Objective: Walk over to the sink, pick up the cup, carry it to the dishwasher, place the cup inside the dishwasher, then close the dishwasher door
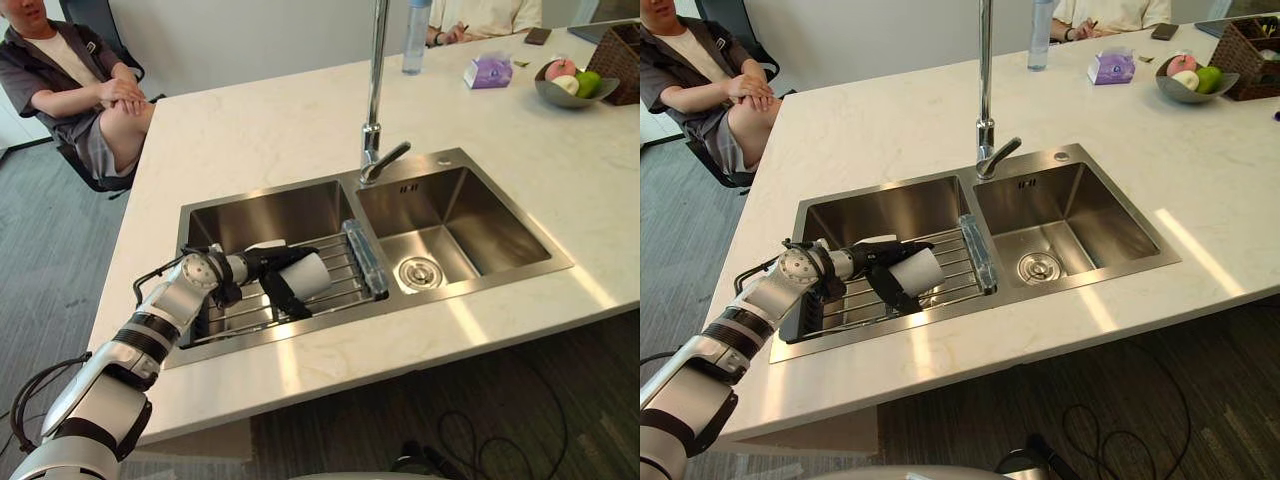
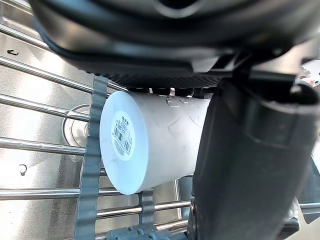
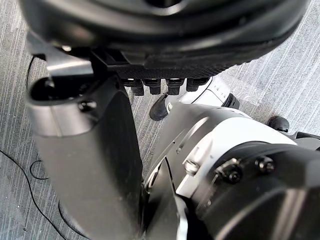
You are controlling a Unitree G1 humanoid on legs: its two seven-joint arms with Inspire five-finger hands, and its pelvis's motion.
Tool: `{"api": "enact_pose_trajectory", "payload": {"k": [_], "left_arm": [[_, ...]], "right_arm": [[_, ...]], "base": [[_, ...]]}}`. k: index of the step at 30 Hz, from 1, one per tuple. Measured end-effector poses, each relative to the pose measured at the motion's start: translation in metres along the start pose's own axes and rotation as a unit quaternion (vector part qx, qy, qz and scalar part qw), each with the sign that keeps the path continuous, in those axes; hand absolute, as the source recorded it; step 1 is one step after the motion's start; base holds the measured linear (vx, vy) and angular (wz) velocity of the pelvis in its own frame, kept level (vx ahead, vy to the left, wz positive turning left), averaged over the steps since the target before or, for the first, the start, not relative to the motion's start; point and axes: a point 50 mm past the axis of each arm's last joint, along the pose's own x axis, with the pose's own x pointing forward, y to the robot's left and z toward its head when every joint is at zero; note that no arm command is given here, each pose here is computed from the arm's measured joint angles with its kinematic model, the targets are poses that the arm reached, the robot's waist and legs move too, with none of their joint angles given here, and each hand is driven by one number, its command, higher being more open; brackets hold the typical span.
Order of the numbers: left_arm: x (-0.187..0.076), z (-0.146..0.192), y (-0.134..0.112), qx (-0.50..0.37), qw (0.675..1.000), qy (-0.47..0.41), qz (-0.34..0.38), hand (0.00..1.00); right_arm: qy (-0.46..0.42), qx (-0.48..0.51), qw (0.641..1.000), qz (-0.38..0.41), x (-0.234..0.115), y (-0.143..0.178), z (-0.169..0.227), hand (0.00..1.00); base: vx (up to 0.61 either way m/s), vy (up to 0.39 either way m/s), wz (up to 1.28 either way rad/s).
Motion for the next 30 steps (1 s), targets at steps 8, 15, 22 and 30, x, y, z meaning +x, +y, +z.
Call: {"api": "enact_pose_trajectory", "payload": {"k": [8,15,22,30], "left_arm": [[0.002,0.001,0.0,0.013,1.0,0.004,-0.003,1.0],[0.002,-0.001,0.0,-0.036,0.999,0.002,-0.004,1.0],[-0.001,-0.013,0.002,-0.159,0.987,-0.021,0.009,1.0],[-0.003,-0.017,0.0,-0.202,0.978,-0.04,0.01,1.0]], "right_arm": [[0.0,-0.008,1.0,0.0,0.0,0.001,-0.001,1.0],[0.0,-0.009,1.0,-0.001,0.0,0.001,-0.001,1.0],[0.0,-0.012,1.0,-0.003,0.0,0.001,-0.001,1.0],[-0.003,-0.019,1.0,0.002,0.0,0.005,0.0,1.0]], "base": [[-0.02,-0.004,0.0],[0.0,-0.001,0.0],[-0.01,-0.001,0.0],[0.0,0.0,0.0]]}}
